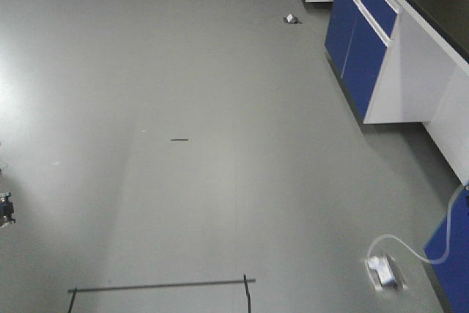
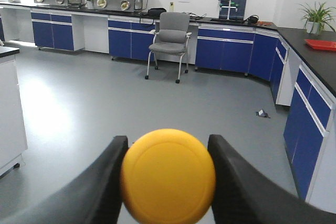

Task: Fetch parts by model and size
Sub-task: 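Drive the base to the bench with the red tray, holding both buttons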

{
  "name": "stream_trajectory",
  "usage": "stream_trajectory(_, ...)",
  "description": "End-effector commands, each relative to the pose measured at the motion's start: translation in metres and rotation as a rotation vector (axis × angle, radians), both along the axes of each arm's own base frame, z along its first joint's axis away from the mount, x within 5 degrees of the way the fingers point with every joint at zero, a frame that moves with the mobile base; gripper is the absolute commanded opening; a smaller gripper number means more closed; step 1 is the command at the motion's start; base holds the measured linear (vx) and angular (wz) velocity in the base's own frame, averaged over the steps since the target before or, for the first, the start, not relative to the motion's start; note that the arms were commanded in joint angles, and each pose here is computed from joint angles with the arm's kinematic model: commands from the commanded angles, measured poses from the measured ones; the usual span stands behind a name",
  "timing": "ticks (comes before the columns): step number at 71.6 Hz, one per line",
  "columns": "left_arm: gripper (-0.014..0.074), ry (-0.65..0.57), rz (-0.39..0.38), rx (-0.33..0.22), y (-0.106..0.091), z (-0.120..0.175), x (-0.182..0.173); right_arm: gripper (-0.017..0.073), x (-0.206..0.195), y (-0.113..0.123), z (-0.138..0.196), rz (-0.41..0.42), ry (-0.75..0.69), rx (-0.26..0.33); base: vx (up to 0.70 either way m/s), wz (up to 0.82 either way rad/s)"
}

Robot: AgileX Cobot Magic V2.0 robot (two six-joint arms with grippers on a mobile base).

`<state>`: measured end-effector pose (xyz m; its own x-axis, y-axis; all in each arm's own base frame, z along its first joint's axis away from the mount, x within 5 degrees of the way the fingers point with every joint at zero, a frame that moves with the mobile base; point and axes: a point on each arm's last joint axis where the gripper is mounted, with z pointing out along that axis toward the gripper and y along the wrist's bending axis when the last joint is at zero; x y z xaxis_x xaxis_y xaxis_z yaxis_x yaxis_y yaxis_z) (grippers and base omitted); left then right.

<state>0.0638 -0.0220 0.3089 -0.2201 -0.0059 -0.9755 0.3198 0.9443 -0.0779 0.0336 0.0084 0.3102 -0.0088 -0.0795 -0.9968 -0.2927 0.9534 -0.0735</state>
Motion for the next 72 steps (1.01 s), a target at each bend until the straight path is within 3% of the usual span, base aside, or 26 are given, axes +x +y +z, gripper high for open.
stream_trajectory(1, -0.0007, -0.094, -0.009, -0.039, -0.0013, 0.0157, 0.0013, -0.001, -0.0012, -0.0002, 0.0156, 0.001, -0.102, 0.018, 0.62, 0.12)
stream_trajectory(72, -0.0007, -0.094, -0.009, -0.039, -0.0013, 0.0157, 0.0013, -0.001, -0.0012, -0.0002, 0.0156, 0.001, -0.102, 0.018, 0.67, 0.04)
